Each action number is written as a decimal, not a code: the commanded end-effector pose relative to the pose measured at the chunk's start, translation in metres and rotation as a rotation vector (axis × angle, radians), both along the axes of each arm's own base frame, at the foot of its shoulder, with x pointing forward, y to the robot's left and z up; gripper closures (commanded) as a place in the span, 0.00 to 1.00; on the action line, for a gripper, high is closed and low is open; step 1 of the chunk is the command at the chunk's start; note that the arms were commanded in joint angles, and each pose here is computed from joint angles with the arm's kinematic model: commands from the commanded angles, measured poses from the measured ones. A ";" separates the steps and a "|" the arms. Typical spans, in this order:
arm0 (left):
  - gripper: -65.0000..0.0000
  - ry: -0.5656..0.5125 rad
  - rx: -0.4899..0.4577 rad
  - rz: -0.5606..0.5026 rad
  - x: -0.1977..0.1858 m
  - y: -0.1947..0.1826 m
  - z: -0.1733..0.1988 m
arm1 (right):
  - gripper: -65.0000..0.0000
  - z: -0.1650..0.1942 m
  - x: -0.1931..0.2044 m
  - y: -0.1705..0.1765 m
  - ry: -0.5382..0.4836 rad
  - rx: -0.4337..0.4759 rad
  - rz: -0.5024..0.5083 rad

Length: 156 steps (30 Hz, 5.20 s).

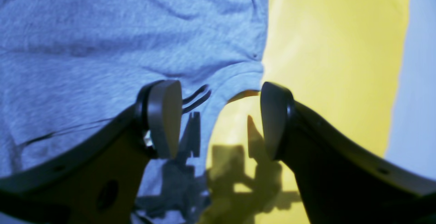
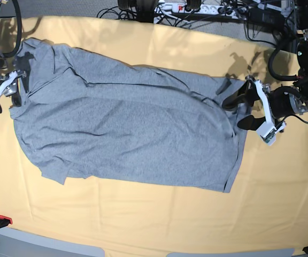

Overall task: Layout the t-shirt on the table in an organized manner, then fold the t-shirt properly
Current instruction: 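Grasp the shirt edges with both grippers and pull them apart, then lower the held edges and open both grippers to release the shirt, then move both grippers to the shirt's side edges and grasp them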

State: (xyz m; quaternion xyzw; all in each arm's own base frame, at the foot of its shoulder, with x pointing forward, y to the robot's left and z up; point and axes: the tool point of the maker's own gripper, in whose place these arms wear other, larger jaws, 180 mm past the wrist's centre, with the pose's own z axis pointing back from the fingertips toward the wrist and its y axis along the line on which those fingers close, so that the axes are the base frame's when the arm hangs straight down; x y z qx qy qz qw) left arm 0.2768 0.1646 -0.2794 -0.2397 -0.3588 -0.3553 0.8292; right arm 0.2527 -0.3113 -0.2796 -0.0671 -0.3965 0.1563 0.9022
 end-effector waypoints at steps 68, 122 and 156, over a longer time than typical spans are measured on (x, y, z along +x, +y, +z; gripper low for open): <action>0.31 -0.072 0.023 0.012 0.012 0.007 0.014 | 1.00 -0.025 -0.044 0.027 0.156 0.106 0.128; 0.31 -0.006 0.213 0.214 0.011 0.090 0.016 | 0.40 -0.066 -0.124 0.016 0.180 0.654 -0.242; 0.31 -0.007 0.171 0.227 0.014 0.091 0.016 | 0.62 -0.081 -0.110 0.005 0.092 0.581 -0.362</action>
